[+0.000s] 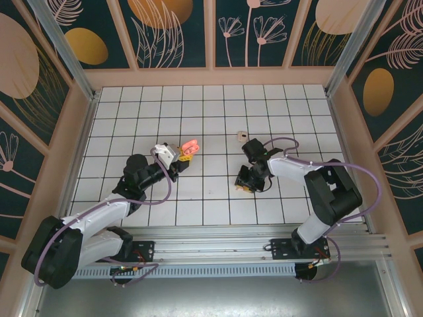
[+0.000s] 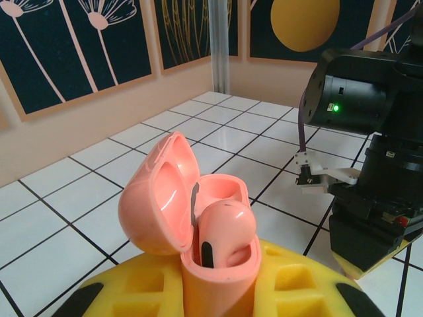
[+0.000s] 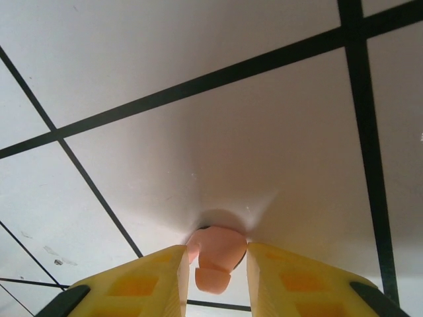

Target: Insert wireless bluetooth earbuds into charging case

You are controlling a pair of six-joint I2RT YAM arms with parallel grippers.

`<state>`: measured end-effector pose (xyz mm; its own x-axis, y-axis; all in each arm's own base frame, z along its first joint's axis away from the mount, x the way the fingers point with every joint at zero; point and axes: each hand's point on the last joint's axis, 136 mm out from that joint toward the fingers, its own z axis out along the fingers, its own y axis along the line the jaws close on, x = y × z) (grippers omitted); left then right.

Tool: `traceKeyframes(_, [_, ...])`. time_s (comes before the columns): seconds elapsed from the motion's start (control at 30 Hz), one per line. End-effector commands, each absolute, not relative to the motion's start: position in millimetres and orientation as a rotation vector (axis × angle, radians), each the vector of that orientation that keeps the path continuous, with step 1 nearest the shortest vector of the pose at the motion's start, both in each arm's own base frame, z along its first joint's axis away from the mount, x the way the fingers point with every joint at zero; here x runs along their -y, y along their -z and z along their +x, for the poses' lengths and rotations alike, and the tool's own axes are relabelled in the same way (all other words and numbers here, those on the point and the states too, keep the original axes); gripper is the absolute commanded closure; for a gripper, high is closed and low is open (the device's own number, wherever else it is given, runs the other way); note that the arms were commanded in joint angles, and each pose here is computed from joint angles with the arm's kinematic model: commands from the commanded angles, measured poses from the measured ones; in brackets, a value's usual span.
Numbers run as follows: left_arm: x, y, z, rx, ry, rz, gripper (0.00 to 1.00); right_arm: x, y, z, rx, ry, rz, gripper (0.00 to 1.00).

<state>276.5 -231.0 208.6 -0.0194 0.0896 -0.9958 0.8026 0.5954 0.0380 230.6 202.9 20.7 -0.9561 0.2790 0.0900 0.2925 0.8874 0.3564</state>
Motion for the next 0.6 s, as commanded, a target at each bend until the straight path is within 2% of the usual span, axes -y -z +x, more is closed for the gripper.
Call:
traceKeyframes(0.0, [234.1, -222.8, 277.0, -1.461, 0.679, 0.792, 0.86, -203.2, -17.9, 238.2, 3.049, 0.565, -0.444, 0.71])
traceKeyframes(0.27, [234.3, -222.9, 276.7, -1.461, 0.68, 0.794, 0.85, -200.9, -19.9, 247.6, 3.1, 0.542, -0.426, 0.78])
traceKeyframes(0.57, [238.2, -217.9, 275.3, -1.474, 0.722, 0.795, 0.86, -198.2, -56.8, 268.7, 3.287, 0.592, -0.345, 0.83])
